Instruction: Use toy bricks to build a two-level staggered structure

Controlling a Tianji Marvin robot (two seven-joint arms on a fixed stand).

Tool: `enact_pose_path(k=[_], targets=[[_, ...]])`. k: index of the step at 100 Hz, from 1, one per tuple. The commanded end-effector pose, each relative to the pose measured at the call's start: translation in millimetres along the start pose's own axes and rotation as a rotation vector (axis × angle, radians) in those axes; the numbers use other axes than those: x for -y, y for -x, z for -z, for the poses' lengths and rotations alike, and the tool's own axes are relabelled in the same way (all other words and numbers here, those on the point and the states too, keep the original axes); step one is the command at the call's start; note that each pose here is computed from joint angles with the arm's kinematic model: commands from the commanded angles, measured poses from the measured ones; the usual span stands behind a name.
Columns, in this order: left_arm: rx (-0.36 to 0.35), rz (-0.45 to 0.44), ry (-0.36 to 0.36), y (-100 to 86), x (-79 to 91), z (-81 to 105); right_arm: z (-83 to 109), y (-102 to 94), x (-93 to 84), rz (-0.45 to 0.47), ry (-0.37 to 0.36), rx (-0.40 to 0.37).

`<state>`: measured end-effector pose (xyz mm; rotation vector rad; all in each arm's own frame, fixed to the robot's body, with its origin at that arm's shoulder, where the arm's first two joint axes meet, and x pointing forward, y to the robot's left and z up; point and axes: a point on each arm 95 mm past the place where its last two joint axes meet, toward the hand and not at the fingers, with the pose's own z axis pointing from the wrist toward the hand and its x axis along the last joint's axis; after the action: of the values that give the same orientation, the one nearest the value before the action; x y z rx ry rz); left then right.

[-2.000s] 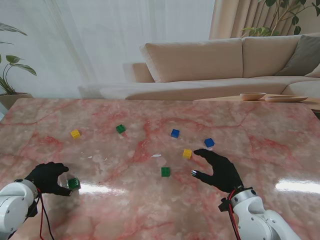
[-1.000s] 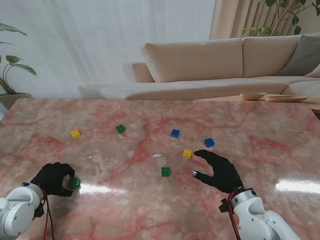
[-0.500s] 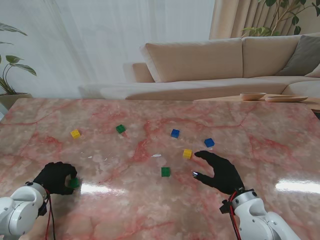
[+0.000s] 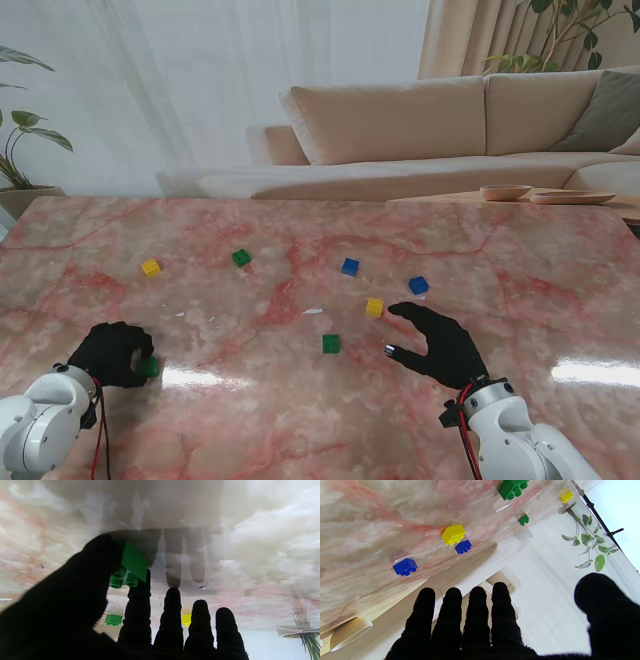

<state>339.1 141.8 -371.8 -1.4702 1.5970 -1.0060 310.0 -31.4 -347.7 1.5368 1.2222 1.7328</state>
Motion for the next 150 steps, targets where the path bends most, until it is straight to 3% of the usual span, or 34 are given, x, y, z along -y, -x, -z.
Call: enact_pose_path(k=[1, 27, 46, 86, 114, 150], targets=[[0.0, 0.014, 0.023, -1.8, -14.4, 0.4, 3.5, 1.2, 4.1, -0.002, -0.021, 0.01], [-0.028, 0.035, -0.033, -13.2, -3.3, -2.5, 3.7, 1.4, 3.6, 0.003, -0.019, 0.011], [-0.08, 0.047, -0.072, -32.7, 14.0, -12.2, 3.3, 2.0, 3.4, 0.009, -0.026, 0.009], [-0.238, 0.116, -0.158, -115.3, 41.2, -54.1, -0.6, 3.3, 1.3, 0.004, -0.018, 0.014], [-0.34, 0.155, -0.159, -165.5, 37.1, -73.7, -4.1, 2.6, -2.0, -0.004, -0.019, 0.015], [-0.429, 0.142, -0.15, -201.3, 23.0, -80.6, -5.3, 2.8, -1.2, -0.014, -0.025, 0.011]])
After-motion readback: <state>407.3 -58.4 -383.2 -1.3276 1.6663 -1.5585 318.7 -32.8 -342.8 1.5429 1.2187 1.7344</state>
